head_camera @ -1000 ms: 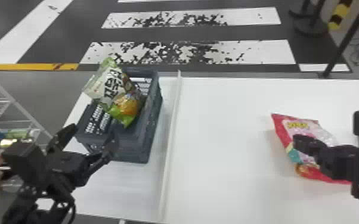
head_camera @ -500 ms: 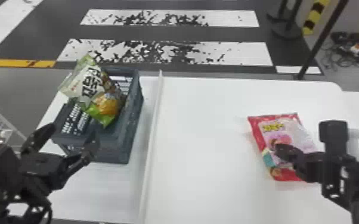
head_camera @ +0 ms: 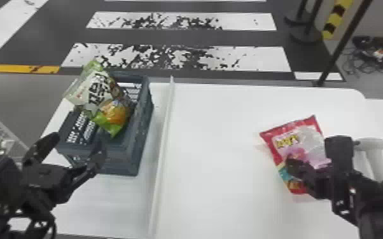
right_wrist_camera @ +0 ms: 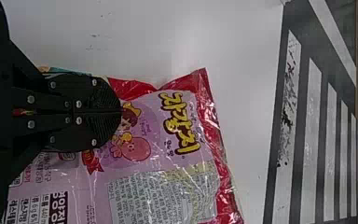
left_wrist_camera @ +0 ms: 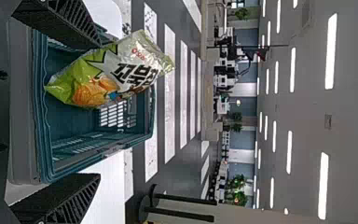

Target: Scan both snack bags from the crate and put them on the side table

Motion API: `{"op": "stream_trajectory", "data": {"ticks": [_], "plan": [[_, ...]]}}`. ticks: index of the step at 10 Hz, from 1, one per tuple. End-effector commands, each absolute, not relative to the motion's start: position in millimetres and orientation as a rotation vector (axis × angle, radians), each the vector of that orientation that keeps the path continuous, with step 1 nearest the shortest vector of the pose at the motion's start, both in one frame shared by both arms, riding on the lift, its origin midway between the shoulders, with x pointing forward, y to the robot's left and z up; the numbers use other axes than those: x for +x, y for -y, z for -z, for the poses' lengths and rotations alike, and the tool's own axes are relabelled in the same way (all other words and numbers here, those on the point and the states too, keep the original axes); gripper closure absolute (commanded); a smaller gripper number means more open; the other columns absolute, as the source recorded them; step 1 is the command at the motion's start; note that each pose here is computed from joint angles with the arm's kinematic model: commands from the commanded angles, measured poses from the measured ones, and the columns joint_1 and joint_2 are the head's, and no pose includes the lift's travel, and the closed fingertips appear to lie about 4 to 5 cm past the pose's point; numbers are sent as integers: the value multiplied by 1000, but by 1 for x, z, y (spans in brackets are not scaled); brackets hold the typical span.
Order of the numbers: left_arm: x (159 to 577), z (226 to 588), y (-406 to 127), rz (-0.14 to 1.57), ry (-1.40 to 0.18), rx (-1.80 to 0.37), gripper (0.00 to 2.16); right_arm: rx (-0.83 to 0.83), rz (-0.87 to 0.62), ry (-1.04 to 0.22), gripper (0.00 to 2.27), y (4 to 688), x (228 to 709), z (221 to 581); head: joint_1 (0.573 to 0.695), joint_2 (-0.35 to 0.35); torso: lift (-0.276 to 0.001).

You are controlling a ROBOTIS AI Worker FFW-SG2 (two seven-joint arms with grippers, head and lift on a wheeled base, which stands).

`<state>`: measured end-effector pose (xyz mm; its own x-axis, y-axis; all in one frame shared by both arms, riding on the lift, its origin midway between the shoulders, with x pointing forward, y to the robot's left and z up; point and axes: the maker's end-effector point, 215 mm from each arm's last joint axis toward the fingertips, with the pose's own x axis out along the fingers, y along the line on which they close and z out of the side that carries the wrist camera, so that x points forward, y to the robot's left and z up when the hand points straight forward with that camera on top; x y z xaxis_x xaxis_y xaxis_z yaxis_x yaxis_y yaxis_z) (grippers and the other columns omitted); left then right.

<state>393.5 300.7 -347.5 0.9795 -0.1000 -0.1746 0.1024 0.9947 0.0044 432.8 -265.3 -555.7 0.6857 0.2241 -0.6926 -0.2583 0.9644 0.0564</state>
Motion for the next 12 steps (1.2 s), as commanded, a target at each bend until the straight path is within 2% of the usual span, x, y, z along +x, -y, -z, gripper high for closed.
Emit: {"op": "stream_trajectory", "data": {"ticks": [1,5,10,12], "plan": [[393,348,-302,99,-176,15,-1,-47,-267,-745,2243,267,435,546,695,49,-87],[392,351,-302,101,-179,9,-1,16,-242,-601,2243,279,442,472,695,37,-87],[392,350,-301,104,-173,9,-1,-6,-172,-538,2243,309,474,456,695,11,-87],[391,350,-301,107,-174,11,-1,-23,-163,-555,2243,318,483,462,695,-13,-87]]}}
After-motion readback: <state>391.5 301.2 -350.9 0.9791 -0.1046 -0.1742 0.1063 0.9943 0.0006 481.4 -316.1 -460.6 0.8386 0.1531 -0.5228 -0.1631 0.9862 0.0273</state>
